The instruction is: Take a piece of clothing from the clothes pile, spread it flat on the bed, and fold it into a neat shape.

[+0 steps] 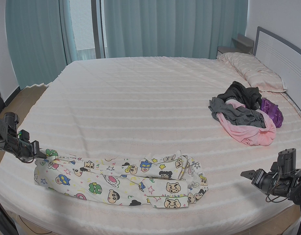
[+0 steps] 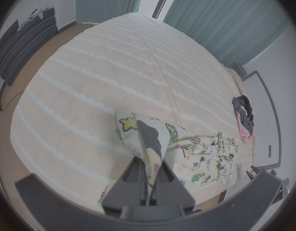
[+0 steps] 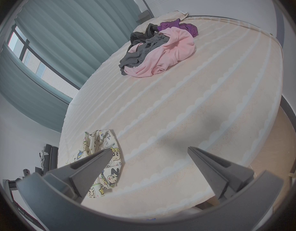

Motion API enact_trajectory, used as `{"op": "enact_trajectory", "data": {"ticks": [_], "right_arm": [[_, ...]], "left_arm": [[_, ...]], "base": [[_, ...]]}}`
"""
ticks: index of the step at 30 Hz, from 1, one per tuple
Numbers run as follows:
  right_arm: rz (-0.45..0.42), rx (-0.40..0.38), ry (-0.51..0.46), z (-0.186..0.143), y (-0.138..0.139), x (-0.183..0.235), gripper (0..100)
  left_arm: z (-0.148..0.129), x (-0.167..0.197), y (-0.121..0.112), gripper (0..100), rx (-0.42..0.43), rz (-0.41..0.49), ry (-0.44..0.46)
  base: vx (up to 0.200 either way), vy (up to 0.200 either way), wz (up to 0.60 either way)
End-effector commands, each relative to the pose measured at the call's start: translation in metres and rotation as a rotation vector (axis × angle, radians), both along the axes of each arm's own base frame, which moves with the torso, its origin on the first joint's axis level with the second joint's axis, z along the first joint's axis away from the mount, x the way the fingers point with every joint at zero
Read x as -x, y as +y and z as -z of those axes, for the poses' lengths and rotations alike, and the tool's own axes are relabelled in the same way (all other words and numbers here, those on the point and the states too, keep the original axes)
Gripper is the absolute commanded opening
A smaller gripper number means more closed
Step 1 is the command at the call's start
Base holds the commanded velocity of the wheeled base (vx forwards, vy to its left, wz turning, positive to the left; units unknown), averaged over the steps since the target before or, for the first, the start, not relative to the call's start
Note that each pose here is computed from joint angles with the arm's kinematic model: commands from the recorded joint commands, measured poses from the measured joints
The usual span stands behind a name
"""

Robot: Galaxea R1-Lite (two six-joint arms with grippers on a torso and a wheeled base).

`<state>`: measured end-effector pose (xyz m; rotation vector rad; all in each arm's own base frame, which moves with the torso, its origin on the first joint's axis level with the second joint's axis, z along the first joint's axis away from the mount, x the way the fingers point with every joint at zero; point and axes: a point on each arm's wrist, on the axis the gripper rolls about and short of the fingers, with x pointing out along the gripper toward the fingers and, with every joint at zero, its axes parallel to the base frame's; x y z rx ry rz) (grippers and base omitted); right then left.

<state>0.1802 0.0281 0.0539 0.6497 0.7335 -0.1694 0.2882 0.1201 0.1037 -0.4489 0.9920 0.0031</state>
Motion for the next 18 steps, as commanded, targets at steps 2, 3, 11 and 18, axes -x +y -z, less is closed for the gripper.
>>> {"op": "enact_trajectory", "data": {"ticks": [2, 3, 11, 18], "right_arm": [[0.003, 0.0, 0.003, 0.0, -0.001, 0.0, 100], [0.003, 0.0, 0.004, 0.001, -0.001, 0.0, 100], [-0.007, 0.002, 0.01, 0.002, 0.001, 0.002, 100], [-0.008, 0.002, 0.013, 0.002, 0.001, 0.003, 100]], "left_arm": [[-0.034, 0.005, -0.051, 0, -0.012, 0.065, -0.022], [-0.039, 0.004, -0.066, 0, -0.014, 0.071, -0.022], [-0.057, 0.004, -0.188, 0, -0.018, 0.112, -0.038], [-0.044, -0.003, -0.293, 0, 0.003, 0.171, -0.074]], "base": [[0.0, 0.0, 0.0], [0.0, 0.0, 0.0], [0.0, 0.0, 0.0], [0.0, 0.0, 0.0]]}}
